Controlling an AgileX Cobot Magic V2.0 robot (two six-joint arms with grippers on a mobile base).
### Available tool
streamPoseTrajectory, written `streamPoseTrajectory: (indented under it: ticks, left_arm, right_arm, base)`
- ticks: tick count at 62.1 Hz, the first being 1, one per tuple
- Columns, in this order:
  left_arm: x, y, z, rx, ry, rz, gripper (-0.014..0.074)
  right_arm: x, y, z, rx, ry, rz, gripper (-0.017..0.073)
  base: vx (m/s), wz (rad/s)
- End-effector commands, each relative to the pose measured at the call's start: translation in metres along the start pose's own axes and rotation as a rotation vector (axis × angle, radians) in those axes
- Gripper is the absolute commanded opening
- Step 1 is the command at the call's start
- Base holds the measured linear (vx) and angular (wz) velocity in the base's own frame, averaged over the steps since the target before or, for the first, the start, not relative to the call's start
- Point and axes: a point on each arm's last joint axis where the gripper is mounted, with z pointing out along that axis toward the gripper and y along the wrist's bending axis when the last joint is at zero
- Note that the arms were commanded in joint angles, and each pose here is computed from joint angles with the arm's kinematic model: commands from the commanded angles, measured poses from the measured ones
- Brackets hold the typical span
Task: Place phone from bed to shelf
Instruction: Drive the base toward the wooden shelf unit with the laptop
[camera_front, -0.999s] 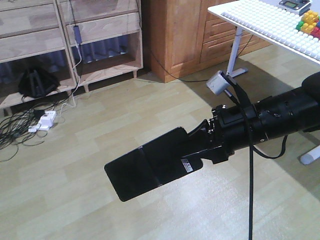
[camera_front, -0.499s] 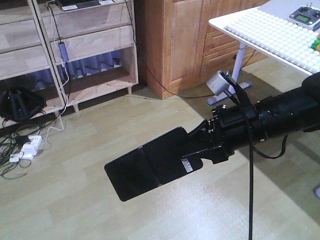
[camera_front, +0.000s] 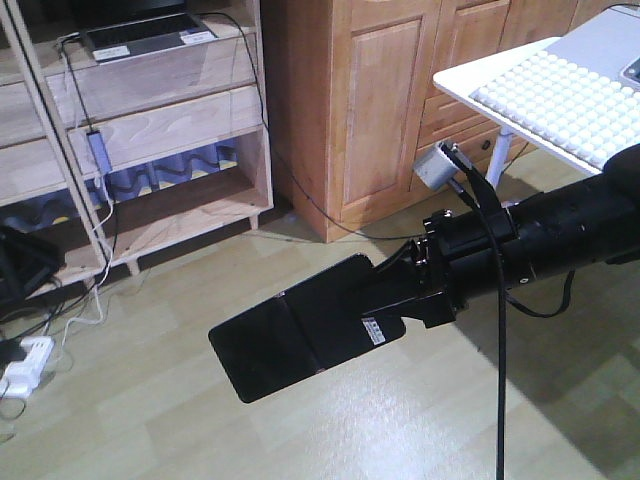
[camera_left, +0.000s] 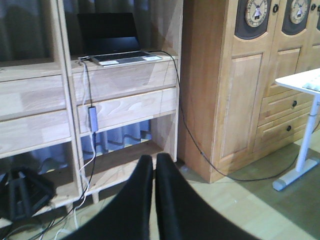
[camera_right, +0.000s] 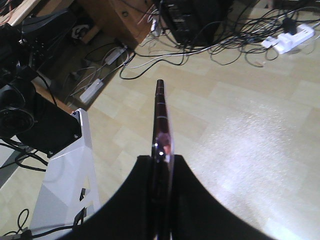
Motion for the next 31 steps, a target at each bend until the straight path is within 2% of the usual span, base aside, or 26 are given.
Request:
streamPoseTrajectory:
  ticks: [1,31]
  left_arm:
    - [-0.0142,0.0016,-0.0030,-0.010,-0.107,-0.014,0.0001]
    - [-0.0142,0.0016,-0.0030,-0.010,-0.107,-0.014,0.0001]
  right_arm:
    - [-0.0136,0.0223,-0.0108,-0.102,-0.070,-0.030,-0.0002]
    - [-0.0136,0.0223,-0.0108,-0.102,-0.070,-0.030,-0.0002]
  base:
    - [0.51,-0.04]
    - [0.51,0.02]
